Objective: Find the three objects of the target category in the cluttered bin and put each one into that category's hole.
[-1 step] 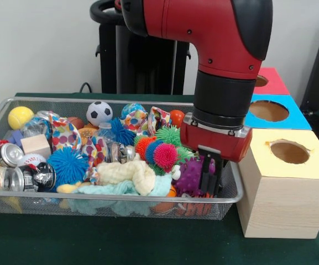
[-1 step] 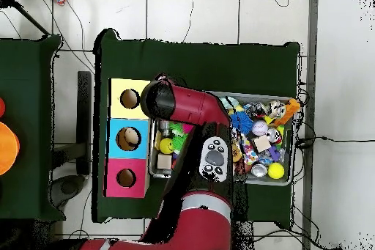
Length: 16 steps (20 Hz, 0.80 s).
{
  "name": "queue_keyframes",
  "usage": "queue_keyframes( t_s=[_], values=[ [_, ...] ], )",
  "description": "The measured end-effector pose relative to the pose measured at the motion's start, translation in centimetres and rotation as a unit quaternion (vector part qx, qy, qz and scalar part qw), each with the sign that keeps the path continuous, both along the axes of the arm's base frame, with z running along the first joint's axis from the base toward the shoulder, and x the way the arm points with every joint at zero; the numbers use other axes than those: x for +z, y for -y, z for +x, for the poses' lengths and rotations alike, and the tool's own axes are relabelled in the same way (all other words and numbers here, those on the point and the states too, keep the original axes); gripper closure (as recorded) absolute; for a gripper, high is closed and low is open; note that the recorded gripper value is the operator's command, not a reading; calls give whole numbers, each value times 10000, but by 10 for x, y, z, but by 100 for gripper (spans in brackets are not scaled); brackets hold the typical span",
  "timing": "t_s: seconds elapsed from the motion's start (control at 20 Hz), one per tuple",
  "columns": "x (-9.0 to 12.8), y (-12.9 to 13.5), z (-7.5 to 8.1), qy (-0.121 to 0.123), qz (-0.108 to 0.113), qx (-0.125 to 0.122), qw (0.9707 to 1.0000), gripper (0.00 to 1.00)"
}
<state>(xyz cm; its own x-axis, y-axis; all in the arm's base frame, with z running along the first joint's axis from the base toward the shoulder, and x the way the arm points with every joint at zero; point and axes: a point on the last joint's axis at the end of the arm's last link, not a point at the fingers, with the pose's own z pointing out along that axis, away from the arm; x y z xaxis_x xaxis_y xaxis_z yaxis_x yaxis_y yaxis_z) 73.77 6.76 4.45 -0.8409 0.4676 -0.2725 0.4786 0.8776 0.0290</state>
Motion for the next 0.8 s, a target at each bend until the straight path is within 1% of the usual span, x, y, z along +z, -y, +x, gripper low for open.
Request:
queue_keyframes(
  t_s=[0.8],
  values=[
    [12, 0, 4, 85, 0, 0, 10000, 100]
  ],
)
